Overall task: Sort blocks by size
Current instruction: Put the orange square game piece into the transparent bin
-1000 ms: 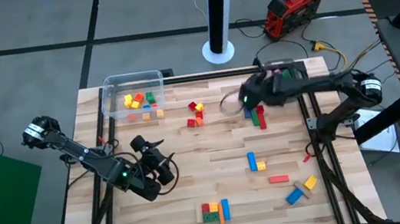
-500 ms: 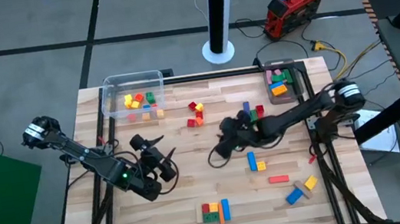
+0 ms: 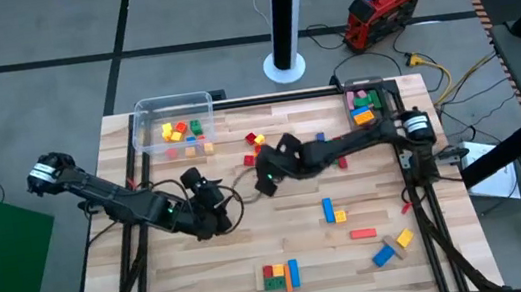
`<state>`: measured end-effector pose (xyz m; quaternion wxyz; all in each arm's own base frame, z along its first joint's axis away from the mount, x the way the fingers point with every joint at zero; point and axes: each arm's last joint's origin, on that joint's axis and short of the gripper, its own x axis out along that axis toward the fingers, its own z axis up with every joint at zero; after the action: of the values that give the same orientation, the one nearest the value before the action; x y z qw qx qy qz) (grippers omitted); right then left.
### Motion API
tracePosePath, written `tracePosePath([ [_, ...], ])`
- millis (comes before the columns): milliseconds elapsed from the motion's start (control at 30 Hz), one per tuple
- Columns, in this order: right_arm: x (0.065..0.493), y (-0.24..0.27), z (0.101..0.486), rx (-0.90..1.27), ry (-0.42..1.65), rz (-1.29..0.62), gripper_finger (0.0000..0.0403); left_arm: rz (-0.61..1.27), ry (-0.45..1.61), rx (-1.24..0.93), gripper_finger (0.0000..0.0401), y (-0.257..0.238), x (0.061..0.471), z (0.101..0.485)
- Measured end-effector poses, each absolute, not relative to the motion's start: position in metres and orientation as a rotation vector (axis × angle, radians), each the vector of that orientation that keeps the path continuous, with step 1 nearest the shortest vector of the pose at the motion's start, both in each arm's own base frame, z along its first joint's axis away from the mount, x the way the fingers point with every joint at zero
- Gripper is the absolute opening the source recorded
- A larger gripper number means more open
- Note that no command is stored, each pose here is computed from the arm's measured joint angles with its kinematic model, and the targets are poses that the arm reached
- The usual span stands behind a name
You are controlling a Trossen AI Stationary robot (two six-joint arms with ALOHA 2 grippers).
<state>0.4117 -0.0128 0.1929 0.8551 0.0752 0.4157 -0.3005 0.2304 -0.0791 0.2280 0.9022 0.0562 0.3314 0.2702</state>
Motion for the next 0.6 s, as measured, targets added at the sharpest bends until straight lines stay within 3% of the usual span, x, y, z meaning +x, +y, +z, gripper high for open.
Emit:
tracePosePath([
  [100, 0.418, -0.031, 0.200, 0.163, 0.883, -0.673, 0.0032, 0.557, 0.684, 0.126, 0.0215, -0.075, 0.228, 0.227],
  [200, 0.419, -0.048, 0.199, 0.186, 0.893, -0.679, 0.0052, 0.551, 0.692, 0.147, 0.0214, -0.070, 0.220, 0.224],
  [367, 0.417, -0.066, 0.192, 0.289, 0.913, -0.681, 0.0124, 0.511, 0.665, 0.149, 0.0213, -0.057, 0.195, 0.224],
  [600, 0.430, -0.073, 0.173, 0.344, 0.910, -0.696, 0.0215, 0.312, 0.447, 0.137, 0.0213, -0.048, 0.166, 0.221],
])
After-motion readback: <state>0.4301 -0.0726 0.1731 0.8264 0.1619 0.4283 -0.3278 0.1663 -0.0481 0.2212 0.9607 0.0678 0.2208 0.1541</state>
